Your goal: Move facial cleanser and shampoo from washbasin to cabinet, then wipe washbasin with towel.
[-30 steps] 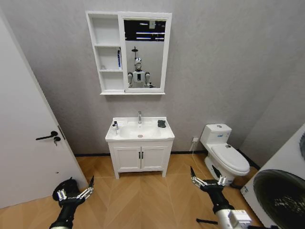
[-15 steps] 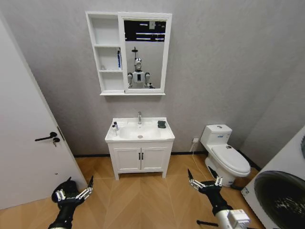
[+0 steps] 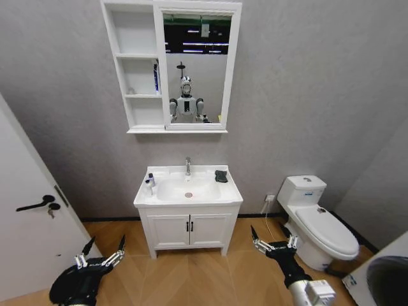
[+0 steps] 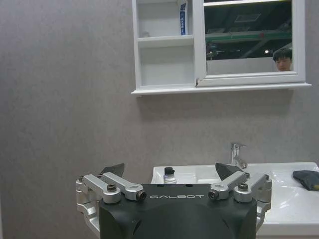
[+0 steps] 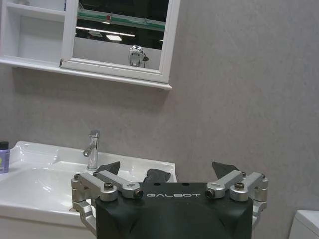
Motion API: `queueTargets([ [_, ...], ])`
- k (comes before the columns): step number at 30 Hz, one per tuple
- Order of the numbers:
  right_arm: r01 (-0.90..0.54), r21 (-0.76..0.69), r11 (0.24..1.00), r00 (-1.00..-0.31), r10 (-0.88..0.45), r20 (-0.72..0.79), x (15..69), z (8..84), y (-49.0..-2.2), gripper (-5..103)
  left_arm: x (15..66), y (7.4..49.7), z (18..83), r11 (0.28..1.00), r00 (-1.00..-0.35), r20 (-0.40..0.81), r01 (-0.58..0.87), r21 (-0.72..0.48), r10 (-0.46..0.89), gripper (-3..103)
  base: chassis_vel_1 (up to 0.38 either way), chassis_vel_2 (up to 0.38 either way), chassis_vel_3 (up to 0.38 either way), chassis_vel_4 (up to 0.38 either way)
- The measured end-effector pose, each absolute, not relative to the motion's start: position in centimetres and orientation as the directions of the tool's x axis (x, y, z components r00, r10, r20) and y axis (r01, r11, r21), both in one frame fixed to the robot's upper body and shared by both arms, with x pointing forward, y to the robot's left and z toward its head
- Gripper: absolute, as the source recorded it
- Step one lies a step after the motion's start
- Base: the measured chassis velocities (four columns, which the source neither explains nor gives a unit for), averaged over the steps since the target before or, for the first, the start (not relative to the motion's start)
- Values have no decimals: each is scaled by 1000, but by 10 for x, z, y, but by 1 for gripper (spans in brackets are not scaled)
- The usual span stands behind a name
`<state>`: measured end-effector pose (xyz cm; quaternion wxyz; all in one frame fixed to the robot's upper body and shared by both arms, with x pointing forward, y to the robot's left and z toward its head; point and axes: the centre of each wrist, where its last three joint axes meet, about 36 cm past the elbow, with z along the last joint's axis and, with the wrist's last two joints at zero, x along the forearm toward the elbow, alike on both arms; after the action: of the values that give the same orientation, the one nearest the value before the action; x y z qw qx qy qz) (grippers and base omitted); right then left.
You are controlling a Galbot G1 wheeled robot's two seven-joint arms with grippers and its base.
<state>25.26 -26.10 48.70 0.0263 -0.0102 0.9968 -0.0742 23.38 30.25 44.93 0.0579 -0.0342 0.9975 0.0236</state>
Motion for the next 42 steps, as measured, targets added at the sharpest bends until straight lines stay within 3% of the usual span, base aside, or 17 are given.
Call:
queueTargets([
  [22, -55, -107, 993, -998, -59, -36, 253, 479, -259, 100, 238, 303, 432, 997, -993, -92, -72, 26, -69, 100, -339, 346, 340, -344],
  [42, -12, -113, 994, -999, -18, -50, 256, 481, -261, 100, 269, 307, 368, 991, -990, 31, -135, 16, -136, 100, -22, 8, -4, 9],
])
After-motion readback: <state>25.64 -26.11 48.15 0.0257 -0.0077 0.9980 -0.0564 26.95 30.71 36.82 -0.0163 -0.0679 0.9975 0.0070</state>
